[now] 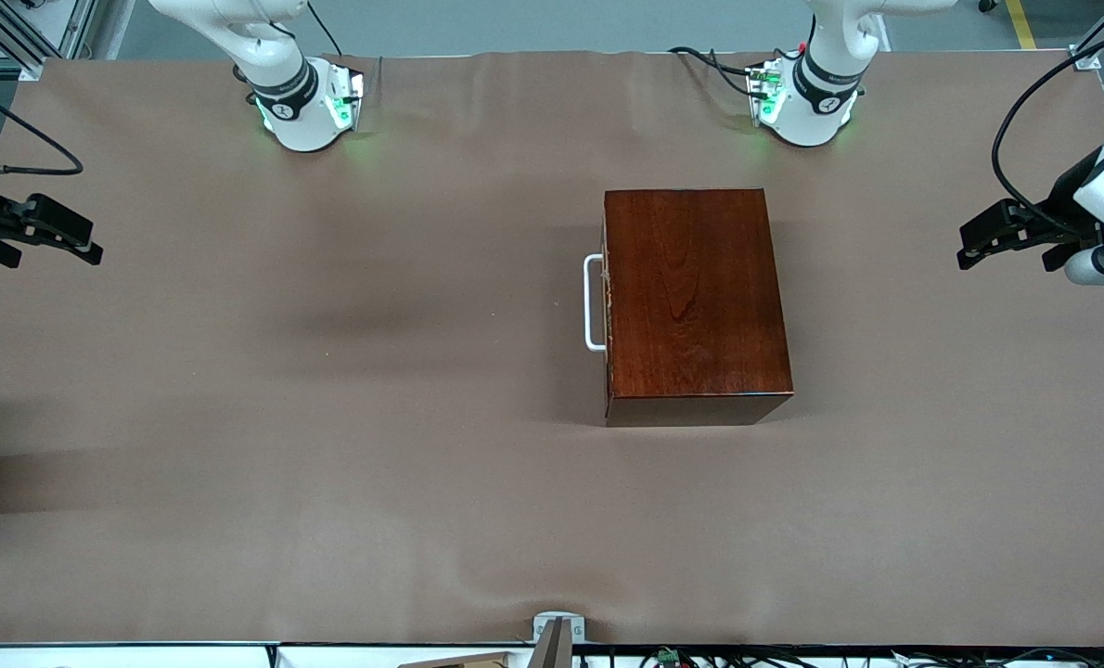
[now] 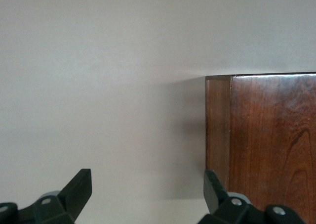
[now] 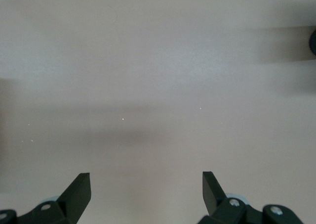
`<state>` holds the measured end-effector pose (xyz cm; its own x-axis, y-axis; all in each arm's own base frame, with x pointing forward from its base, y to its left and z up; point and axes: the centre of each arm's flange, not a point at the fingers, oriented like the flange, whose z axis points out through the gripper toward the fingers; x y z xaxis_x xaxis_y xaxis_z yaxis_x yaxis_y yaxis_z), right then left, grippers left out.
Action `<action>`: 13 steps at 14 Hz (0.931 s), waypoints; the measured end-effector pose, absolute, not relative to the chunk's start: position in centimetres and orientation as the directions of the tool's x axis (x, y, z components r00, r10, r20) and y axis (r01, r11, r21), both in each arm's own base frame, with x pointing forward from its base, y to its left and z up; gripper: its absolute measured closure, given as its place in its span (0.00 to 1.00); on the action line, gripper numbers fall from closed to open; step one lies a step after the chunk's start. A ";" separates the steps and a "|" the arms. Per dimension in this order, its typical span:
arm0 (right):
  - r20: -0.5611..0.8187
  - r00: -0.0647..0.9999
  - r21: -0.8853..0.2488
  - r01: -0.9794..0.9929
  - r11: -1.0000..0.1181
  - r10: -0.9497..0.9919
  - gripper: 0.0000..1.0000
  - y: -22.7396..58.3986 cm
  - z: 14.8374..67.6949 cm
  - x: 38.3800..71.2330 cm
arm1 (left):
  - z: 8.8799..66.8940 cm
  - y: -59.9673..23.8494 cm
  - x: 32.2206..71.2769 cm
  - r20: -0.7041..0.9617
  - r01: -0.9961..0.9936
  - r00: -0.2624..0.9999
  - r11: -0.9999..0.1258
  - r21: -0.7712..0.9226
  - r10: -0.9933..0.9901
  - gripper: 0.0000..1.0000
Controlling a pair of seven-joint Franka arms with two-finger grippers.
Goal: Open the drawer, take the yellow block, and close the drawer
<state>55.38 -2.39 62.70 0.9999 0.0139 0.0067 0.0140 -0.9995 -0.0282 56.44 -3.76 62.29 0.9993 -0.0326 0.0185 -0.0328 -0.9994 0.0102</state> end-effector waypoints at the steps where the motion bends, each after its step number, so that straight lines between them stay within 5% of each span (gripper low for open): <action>1: 0.007 1.000 -0.028 0.014 -1.000 0.014 0.00 -2.4 62.7 55.4 | 62.3 -3.8 56.4 0.019 -0.033 0.999 -0.999 0.010 -0.033 0.00; 13: 0.007 1.000 -0.028 0.014 -1.000 0.014 0.00 -2.4 62.7 55.4 | 62.4 -4.0 56.6 0.032 -0.038 0.999 -0.999 0.011 -0.038 0.00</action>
